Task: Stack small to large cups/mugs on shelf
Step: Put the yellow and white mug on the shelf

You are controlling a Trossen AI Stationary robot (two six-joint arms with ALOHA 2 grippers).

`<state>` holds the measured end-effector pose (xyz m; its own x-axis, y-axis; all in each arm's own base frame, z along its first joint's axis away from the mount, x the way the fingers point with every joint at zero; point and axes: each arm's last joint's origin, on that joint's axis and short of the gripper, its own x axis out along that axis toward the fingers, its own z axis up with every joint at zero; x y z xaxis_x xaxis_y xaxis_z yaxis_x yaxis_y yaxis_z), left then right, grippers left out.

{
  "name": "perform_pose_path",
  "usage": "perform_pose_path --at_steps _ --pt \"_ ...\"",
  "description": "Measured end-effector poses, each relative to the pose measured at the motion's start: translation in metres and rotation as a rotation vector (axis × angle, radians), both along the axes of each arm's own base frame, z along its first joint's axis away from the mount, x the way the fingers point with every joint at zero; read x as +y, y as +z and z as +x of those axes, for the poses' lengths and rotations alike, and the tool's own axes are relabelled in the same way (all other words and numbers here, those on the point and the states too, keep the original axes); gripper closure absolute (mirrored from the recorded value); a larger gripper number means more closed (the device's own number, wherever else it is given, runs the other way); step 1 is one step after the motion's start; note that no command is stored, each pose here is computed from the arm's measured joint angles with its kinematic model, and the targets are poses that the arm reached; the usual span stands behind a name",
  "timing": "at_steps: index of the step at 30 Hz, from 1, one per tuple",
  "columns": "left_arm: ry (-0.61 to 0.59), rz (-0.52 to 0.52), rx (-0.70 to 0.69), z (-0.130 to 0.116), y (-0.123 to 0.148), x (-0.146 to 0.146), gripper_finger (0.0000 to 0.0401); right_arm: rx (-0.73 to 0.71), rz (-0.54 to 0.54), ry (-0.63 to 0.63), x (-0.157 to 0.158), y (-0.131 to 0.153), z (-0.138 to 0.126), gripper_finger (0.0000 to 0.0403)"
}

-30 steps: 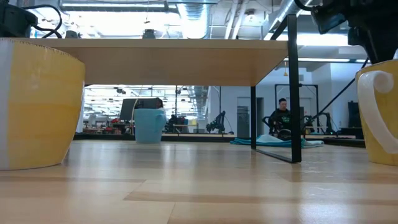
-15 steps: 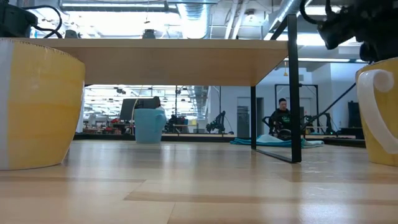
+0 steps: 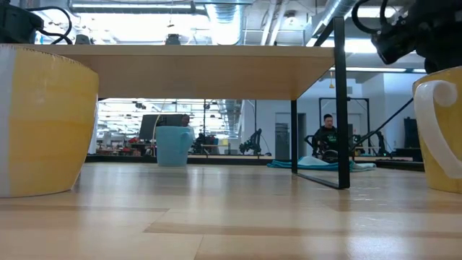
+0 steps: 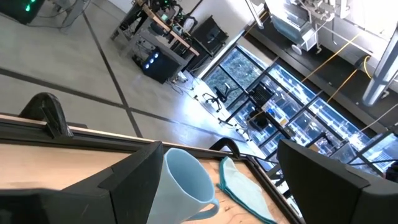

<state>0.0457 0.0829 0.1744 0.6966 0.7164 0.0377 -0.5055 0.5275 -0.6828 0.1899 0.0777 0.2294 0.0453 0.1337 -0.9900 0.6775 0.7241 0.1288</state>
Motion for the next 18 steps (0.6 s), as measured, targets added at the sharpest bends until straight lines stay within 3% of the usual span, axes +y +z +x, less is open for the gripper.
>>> perform_pose_path --at_steps 6,18 --pt "0.0 0.001 0.001 0.0 0.0 0.0 0.0093 0.017 0.028 -0.034 0.0008 0.0001 -0.0004 0.0294" --pt "0.001 0.002 0.002 0.0 0.0 0.0 0.0093 0.047 0.04 -0.081 0.0007 -0.002 -0.0021 0.0296"
